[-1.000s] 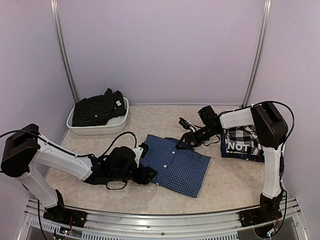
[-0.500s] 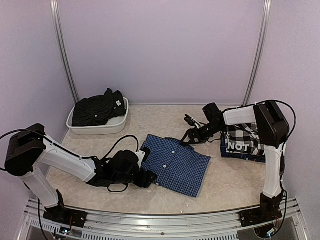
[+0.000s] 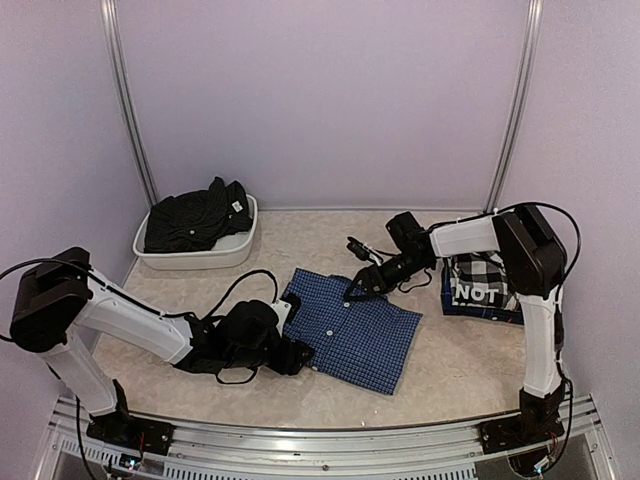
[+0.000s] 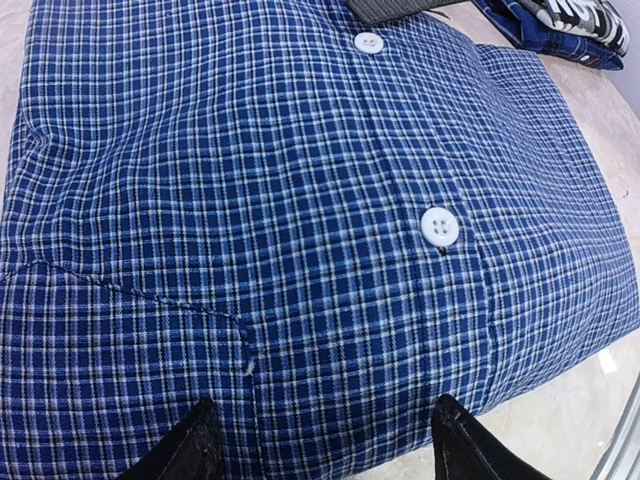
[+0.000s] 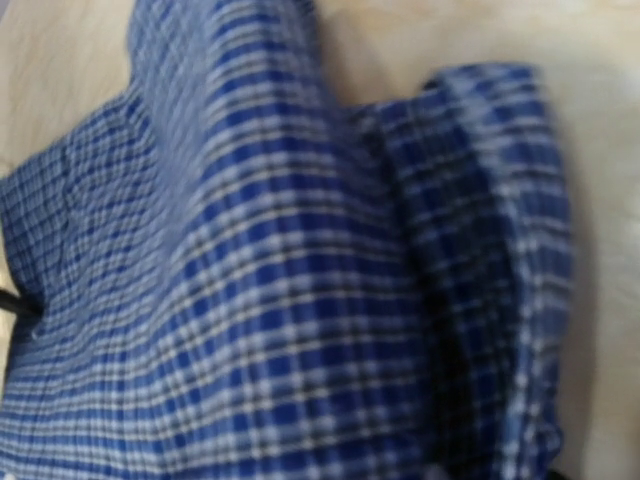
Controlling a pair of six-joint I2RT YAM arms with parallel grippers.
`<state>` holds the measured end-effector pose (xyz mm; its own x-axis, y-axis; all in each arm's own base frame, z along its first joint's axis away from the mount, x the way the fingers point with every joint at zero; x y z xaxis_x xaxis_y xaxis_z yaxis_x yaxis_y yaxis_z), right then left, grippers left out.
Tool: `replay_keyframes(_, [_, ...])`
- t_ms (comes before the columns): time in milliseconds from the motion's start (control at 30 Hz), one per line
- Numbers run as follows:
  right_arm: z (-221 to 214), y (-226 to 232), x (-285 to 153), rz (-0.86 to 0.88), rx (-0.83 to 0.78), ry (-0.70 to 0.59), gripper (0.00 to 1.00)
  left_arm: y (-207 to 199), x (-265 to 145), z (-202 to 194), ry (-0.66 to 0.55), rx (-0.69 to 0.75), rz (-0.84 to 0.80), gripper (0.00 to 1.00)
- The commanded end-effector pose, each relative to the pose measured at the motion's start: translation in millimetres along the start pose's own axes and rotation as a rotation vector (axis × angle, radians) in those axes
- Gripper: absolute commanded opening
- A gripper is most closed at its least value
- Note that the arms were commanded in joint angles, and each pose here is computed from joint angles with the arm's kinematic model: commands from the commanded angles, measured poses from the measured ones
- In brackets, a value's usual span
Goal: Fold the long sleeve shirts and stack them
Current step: Pick up the square-folded shirt from the center of the board.
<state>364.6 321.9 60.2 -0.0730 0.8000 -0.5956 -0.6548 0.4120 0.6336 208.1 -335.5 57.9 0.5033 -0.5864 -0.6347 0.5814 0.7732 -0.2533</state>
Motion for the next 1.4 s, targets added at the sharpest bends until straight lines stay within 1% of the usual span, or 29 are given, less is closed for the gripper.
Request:
replay_keyframes(0, [-41, -2, 26, 0.013, 0.061, 0.142, 0.85, 3, -4, -3, -0.009, 0.003, 0.015, 0.68])
replay_keyframes(133, [-46, 12, 27, 0.062, 0.055, 0.15, 0.72, 6, -3, -5, -0.01, 0.004, 0.031, 0.68])
replay_keyframes(267, [-57, 21, 31, 0.103, 0.069, 0.164, 0.65, 8, -1, -8, -0.004, 0.006, 0.037, 0.68])
replay_keyframes(500, [-71, 25, 34, 0.139, 0.095, 0.168, 0.66, 12, 3, -16, 0.015, 0.016, 0.054, 0.68])
replay_keyframes(567, [-74, 28, 38, 0.144, 0.122, 0.181, 0.66, 12, 4, -17, 0.019, 0.016, 0.05, 0.67])
replay_keyframes(800, [-87, 44, 55, 0.173, 0.108, 0.239, 0.69, 13, 8, -24, 0.033, 0.011, 0.052, 0.67])
replay_keyframes(900, [-92, 47, 59, 0.191, 0.112, 0.25, 0.68, 14, 8, -25, 0.034, 0.009, 0.055, 0.67])
replay_keyframes(967, [-92, 48, 59, 0.194, 0.109, 0.247, 0.64, 15, 8, -26, 0.035, 0.008, 0.06, 0.67])
replay_keyframes(1067, [-87, 52, 55, 0.213, 0.097, 0.233, 0.53, 15, 6, -25, 0.032, 0.009, 0.063, 0.67])
replay_keyframes(1167, [-76, 55, 43, 0.224, 0.096, 0.202, 0.3, 16, 1, -20, 0.027, 0.008, 0.076, 0.68])
replay_keyframes(1267, [-63, 54, 25, 0.205, 0.094, 0.15, 0.03, 20, -7, -11, 0.008, 0.008, 0.11, 0.68])
replay_keyframes(1300, [-60, 53, 18, 0.187, 0.097, 0.137, 0.0, 21, -11, -7, 0.001, 0.007, 0.124, 0.68])
replay_keyframes(1367, [-51, 53, 1, 0.142, 0.091, 0.107, 0.0, 23, -22, 6, -0.04, -0.004, 0.147, 0.7])
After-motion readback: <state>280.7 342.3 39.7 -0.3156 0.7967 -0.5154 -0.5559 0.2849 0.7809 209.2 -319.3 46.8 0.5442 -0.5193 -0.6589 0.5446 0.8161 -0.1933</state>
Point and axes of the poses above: each gripper's point midway between its finger pads, its own x axis out along the fingers, its own y axis along the line the jaws close on, z = x × y, the point moved 2 cm from there along -x, back along the fingers, and after that the axes turned 1 degree about x, right-handed, at the moved point
